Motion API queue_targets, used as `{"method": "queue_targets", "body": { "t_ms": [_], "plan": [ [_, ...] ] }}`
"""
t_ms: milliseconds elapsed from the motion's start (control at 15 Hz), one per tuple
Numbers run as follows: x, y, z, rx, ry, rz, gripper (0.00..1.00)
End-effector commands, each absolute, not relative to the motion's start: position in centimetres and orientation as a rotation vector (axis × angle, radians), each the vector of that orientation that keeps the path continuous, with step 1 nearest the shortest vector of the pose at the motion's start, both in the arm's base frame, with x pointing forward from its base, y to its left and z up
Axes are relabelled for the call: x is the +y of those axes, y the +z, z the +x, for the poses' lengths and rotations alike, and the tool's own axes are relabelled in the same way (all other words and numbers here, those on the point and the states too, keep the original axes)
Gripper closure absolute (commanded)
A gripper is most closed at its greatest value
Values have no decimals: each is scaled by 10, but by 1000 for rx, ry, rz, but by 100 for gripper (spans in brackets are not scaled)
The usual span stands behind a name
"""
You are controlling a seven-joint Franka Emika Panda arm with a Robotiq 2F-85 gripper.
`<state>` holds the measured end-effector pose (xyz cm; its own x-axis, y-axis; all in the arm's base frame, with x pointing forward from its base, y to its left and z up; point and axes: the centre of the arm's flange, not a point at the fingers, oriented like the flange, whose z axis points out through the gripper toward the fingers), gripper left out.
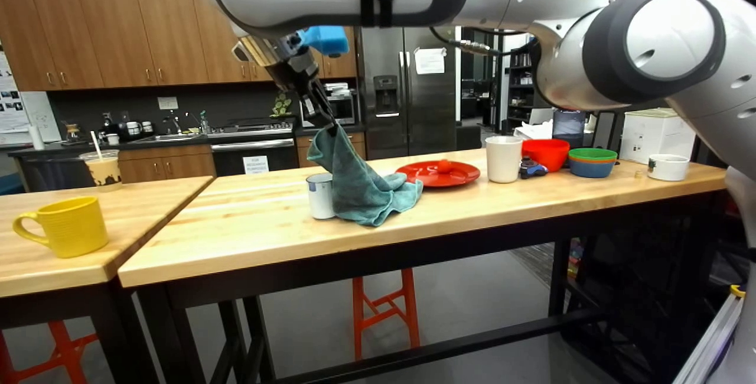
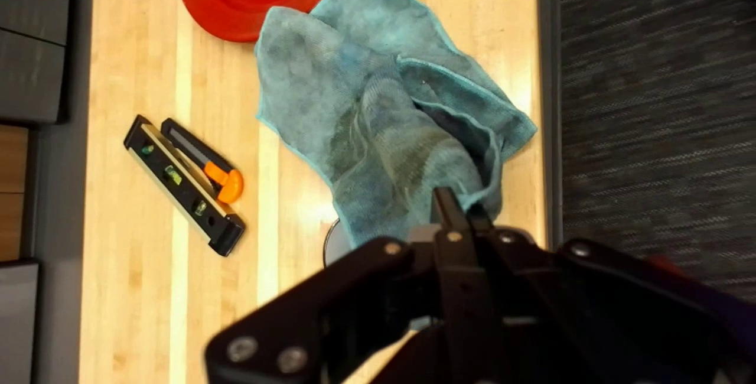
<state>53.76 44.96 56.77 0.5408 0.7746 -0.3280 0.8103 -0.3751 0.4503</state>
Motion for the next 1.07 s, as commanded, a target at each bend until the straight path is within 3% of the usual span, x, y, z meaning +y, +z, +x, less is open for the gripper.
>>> {"method": "queue_targets", "body": {
  "t_ms": [0, 467, 1000],
  "plan": [
    [457, 607, 560, 1293, -20, 2305, 100],
    [340, 681, 601, 1126, 191, 2587, 100],
    [200, 676, 658, 813, 148, 2709, 100]
  ]
}}
